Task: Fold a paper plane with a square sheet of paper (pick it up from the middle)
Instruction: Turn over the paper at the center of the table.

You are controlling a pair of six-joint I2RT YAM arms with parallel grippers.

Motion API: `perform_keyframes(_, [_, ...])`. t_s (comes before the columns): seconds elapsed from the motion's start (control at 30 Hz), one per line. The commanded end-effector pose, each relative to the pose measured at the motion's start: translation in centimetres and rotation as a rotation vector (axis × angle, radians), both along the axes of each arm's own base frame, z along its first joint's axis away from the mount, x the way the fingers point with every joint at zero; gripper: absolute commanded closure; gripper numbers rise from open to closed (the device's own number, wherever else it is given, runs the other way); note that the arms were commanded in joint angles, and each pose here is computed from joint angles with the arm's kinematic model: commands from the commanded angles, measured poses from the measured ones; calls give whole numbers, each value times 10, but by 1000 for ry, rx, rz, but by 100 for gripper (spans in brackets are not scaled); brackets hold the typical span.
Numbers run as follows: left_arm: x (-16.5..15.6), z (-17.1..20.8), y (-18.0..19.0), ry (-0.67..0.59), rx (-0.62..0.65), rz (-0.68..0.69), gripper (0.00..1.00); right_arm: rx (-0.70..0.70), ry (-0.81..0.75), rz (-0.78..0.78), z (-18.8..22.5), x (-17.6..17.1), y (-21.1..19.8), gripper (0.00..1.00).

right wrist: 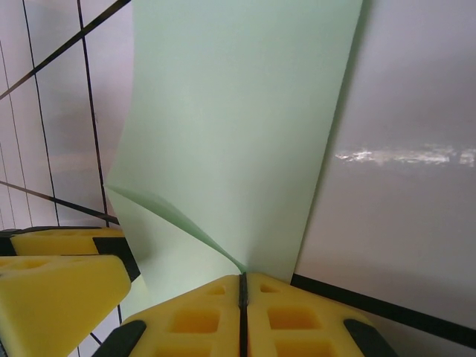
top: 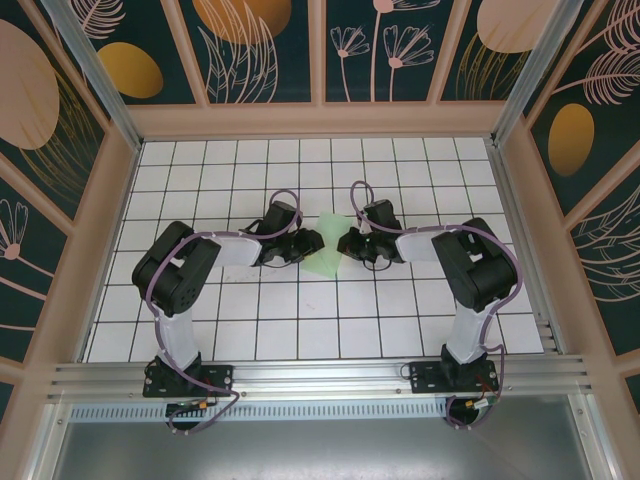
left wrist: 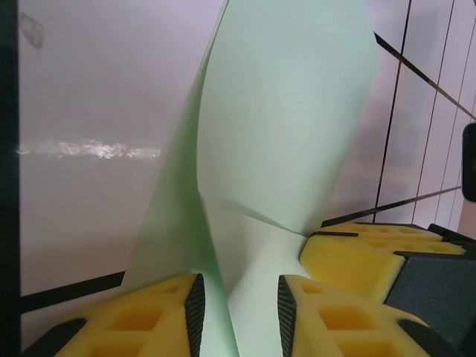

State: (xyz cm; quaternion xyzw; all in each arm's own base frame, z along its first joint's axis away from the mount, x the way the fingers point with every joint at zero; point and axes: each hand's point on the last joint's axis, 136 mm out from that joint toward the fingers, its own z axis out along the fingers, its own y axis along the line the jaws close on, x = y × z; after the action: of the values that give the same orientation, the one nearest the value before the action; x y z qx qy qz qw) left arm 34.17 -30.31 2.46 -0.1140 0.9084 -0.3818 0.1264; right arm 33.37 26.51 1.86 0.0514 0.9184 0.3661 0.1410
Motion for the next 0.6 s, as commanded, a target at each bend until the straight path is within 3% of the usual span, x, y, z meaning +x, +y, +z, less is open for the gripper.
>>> perform_keyframes(0.0, [-1,1,1,-8,25,-15,65,-18,53,-16,-12,-10,-10,90])
perform_keyframes(0.4, [11,7,-12,-44,5,-57,82,4,47,9,-8,-11,-5,90])
perform_keyframes(0.57, [16,9,-12,-88,21,-69,90,4,-6,14,15,-1,-4,84])
